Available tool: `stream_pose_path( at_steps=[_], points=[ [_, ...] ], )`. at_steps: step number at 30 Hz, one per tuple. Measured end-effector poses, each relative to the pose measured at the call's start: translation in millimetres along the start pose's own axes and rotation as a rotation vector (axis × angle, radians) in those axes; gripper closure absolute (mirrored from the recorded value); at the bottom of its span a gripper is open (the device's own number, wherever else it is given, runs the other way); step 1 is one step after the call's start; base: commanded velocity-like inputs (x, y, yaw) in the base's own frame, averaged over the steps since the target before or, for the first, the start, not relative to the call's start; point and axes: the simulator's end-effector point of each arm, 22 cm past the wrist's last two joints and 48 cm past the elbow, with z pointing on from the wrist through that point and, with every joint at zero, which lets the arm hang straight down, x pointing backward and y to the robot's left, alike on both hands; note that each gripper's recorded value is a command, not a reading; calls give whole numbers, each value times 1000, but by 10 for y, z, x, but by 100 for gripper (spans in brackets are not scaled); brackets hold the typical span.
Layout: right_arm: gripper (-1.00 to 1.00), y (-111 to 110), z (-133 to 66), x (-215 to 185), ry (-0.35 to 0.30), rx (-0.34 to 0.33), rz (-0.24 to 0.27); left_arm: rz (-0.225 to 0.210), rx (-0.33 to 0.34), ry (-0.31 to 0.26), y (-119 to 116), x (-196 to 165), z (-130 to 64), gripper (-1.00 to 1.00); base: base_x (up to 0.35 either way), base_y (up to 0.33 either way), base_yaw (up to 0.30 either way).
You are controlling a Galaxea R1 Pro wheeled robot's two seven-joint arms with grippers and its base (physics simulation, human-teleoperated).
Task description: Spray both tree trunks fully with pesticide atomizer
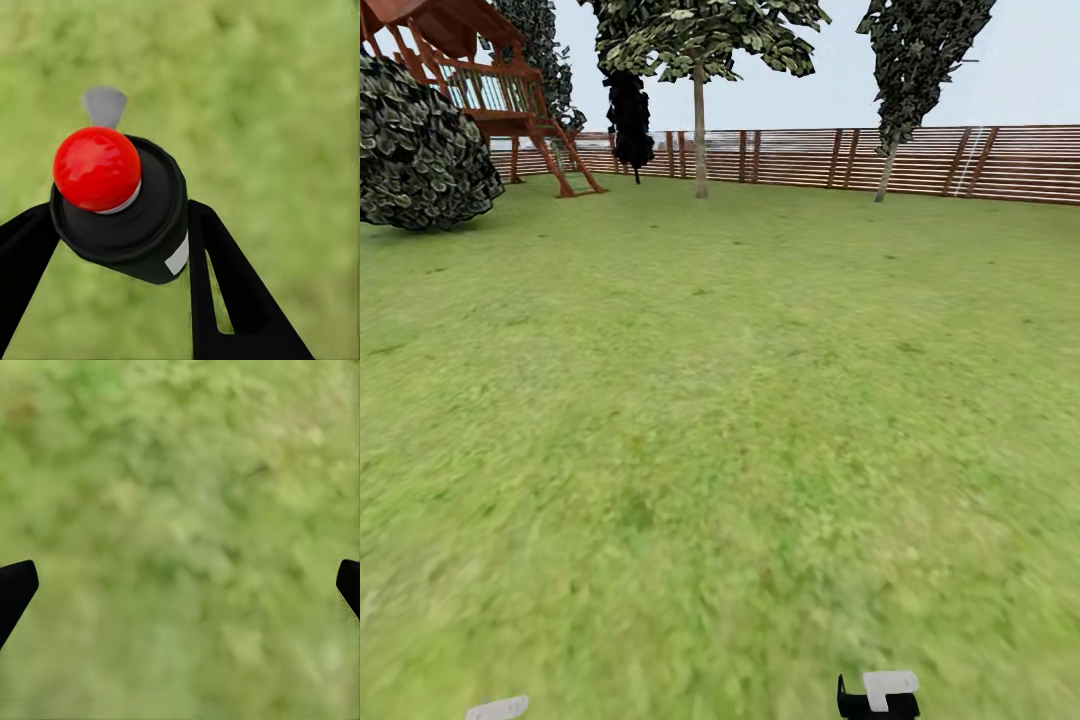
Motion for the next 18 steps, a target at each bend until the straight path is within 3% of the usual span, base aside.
stream_pose_path(
  at_steps=[18],
  points=[
    [-100, 2, 0, -1, 0, 0, 0, 0, 0, -2, 0, -4, 0, 100, 338, 0, 0]
  ],
)
